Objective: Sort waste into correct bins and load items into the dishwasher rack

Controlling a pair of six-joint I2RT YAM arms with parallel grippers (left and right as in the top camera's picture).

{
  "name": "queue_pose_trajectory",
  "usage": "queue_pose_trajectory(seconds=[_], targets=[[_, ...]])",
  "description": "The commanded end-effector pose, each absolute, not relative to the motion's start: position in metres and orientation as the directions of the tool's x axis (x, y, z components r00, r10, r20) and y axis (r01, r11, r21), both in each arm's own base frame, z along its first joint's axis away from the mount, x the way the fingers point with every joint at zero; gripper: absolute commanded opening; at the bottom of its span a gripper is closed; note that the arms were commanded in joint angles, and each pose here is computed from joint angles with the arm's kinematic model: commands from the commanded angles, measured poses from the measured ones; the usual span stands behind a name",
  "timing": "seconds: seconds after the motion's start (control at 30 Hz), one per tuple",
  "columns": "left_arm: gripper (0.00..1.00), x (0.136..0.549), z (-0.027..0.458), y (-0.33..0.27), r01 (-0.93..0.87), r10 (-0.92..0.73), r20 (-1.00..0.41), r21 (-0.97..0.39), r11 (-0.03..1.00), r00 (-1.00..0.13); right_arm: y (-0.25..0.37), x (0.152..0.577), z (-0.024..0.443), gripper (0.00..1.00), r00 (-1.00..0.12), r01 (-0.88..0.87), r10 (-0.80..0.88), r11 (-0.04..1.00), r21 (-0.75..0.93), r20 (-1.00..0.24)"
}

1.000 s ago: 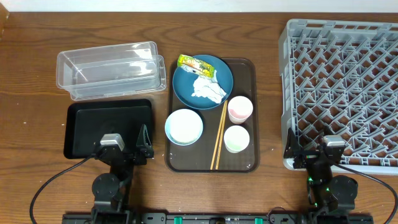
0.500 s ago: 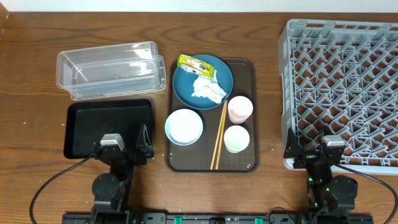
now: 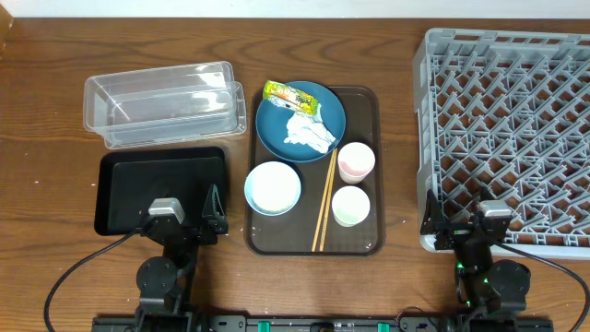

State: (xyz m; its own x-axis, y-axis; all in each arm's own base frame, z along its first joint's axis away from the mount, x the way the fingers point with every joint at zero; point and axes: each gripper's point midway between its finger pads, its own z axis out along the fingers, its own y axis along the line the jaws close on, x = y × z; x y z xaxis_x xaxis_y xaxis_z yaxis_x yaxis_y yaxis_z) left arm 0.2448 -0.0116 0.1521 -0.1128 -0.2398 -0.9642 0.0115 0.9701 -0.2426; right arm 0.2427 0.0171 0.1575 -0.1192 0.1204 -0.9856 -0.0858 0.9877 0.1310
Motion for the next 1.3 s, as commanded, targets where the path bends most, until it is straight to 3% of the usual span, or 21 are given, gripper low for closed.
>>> queue_pose_trajectory(seconds=[0.0, 0.53, 0.77, 1.0, 1.27], targets=[[0.95, 0.244, 0.137, -0.008, -0.016, -0.232, -0.96, -0.233, 0.972, -0.155, 0.021, 0.242, 0.157, 0.99, -0.118, -0.102, 0.113, 0.987, 0.125, -0.987], [0.94, 0.244, 0.138, -0.008, -0.018, -0.258, -0.954, -0.258, 0.966, -0.152, 0.021, 0.242, 0.159, 0.99, -0.116, -0.097, 0.158, 0.981, 0.169, -0.981], [0.94, 0.245, 0.159, -0.008, -0.024, -0.258, -0.951, -0.258, 0.966, -0.173, 0.012, 0.241, 0.183, 0.99, -0.082, -0.051, 0.185, 0.981, 0.189, -0.979], [0.95, 0.258, 0.187, -0.009, -0.079, -0.244, -0.893, -0.231, 0.97, -0.379, 0.004, 0.253, 0.218, 0.99, -0.17, 0.017, 0.178, 0.984, 0.178, -0.969], [0.94, 0.271, 0.191, -0.012, -0.158, -0.221, -0.639, -0.154, 0.975, -0.737, 0.005, 0.287, 0.219, 0.99, -0.517, 0.029, 0.087, 0.996, 0.085, -0.852]])
